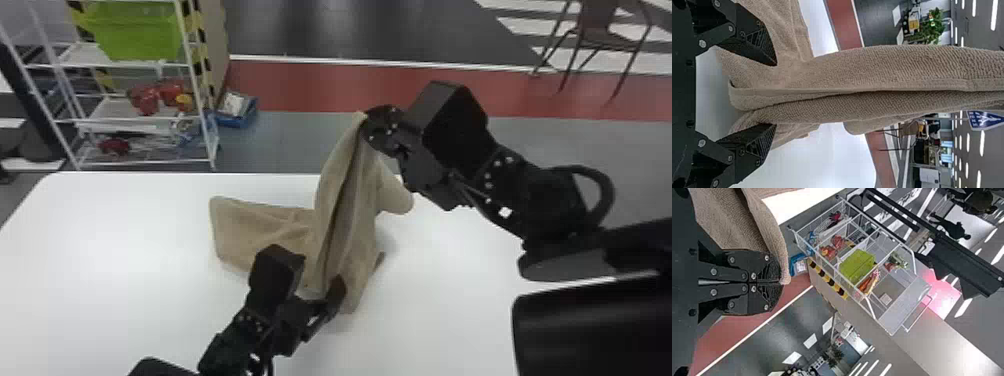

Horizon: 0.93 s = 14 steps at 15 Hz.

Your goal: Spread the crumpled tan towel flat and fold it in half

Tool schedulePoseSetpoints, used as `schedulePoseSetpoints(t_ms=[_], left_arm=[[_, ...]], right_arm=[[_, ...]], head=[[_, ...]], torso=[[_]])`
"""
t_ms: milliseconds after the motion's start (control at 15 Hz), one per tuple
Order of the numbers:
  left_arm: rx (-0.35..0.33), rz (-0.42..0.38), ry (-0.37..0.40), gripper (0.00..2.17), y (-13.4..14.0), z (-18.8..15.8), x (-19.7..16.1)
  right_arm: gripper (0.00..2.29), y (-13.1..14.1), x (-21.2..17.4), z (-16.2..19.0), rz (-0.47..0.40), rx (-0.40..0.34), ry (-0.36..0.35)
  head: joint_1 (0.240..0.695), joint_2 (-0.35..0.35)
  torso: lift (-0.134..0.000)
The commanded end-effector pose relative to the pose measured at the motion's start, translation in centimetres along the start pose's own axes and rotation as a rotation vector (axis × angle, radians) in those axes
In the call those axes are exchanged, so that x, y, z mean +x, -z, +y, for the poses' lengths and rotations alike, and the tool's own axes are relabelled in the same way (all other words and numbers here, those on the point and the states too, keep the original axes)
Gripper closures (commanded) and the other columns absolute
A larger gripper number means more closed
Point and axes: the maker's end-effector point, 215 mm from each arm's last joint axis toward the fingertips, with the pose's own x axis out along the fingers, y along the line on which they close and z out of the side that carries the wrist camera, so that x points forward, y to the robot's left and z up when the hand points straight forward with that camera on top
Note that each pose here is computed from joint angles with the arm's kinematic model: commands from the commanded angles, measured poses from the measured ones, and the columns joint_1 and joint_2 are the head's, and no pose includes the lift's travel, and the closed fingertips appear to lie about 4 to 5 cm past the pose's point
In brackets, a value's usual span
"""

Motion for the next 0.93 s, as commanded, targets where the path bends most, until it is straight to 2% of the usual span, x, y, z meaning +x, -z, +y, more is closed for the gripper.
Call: schedulePoseSetpoints(t_ms=[0, 267, 533, 867], left_arm=[[-0.009, 0.005, 0.018, 0.42, 0.4, 0.2, -0.3], [-0.028, -0.001, 0.096, 0.31, 0.4, 0.3, -2.2], [-0.024, -0.002, 0.092, 0.28, 0.4, 1.2, -2.1], [0.013, -0.005, 0.097, 0.33, 0.2, -0.5, -0.6]], right_arm=[[1.44, 0.2, 0.0, 0.1, 0.003, 0.002, -0.002], [1.44, 1.3, -0.3, 0.0, 0.021, 0.007, -0.006], [1.44, 3.2, -1.0, -0.3, 0.051, 0.011, -0.003], [1.44, 2.8, -1.7, -0.1, 0.043, 0.016, -0.002]], head=[[0.695, -0.081], [0.695, -0.084], [0.695, -0.082], [0.695, -0.1]], torso=[[-0.123], [-0.123], [-0.123], [-0.123]])
